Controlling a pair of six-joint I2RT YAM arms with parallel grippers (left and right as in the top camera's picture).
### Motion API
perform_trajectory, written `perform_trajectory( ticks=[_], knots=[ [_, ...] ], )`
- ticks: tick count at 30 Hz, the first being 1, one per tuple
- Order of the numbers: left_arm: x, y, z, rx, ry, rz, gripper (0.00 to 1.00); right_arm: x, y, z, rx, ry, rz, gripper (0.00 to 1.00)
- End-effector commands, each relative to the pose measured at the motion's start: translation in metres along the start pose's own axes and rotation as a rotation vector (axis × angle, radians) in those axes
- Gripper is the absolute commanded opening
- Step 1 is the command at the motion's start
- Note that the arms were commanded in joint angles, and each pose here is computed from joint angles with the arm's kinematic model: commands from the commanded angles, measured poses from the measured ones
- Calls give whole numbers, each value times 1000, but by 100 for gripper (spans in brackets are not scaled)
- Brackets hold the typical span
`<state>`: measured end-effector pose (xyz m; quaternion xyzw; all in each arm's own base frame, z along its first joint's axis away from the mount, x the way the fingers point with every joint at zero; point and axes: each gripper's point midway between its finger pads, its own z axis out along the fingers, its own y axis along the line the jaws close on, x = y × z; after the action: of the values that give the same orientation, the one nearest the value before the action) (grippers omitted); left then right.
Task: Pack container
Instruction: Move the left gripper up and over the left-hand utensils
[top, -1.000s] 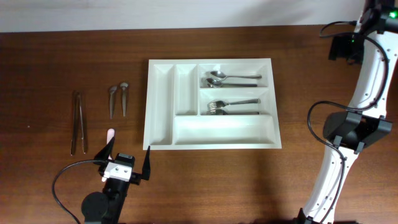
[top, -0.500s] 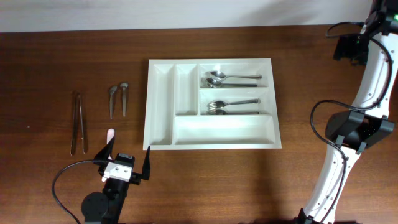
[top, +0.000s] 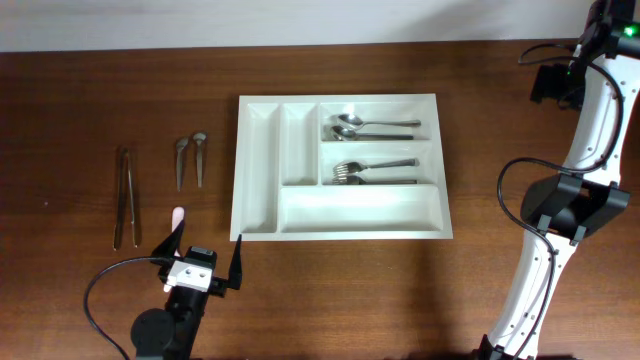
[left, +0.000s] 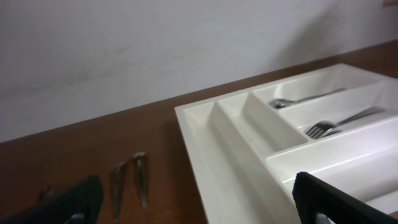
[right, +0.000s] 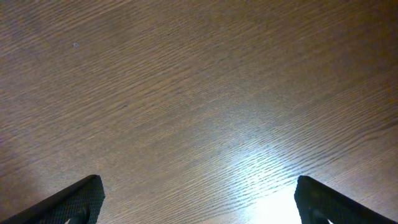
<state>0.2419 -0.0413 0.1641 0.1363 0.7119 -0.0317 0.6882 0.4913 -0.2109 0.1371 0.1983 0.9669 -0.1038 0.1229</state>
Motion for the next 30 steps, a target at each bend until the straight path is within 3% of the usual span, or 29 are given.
perform_trajectory(
  ticks=[1, 7, 15, 18, 24, 27, 30],
  knots=[
    [-6, -5, -1, 31, -18, -98, 99, 1, 1, 4, -1, 7, 13, 99],
    [-47, 14, -17, -41, -10, -86, 99, 1, 1, 4, -1, 7, 13, 99],
    [-85, 76, -46, -296, 360, -79, 99, 1, 1, 4, -1, 7, 12, 99],
    [-104, 95, -34, -294, 469, -47, 99, 1, 1, 4, -1, 7, 12, 99],
    [-138, 125, 18, -217, 530, 60, 99, 1, 1, 4, -1, 7, 13, 99],
    [-134, 148, 37, -249, 604, 85, 99, 1, 1, 4, -1, 7, 13, 99],
    [-111, 185, 44, -366, 750, -22, 99, 1, 1, 4, -1, 7, 12, 99]
  ],
)
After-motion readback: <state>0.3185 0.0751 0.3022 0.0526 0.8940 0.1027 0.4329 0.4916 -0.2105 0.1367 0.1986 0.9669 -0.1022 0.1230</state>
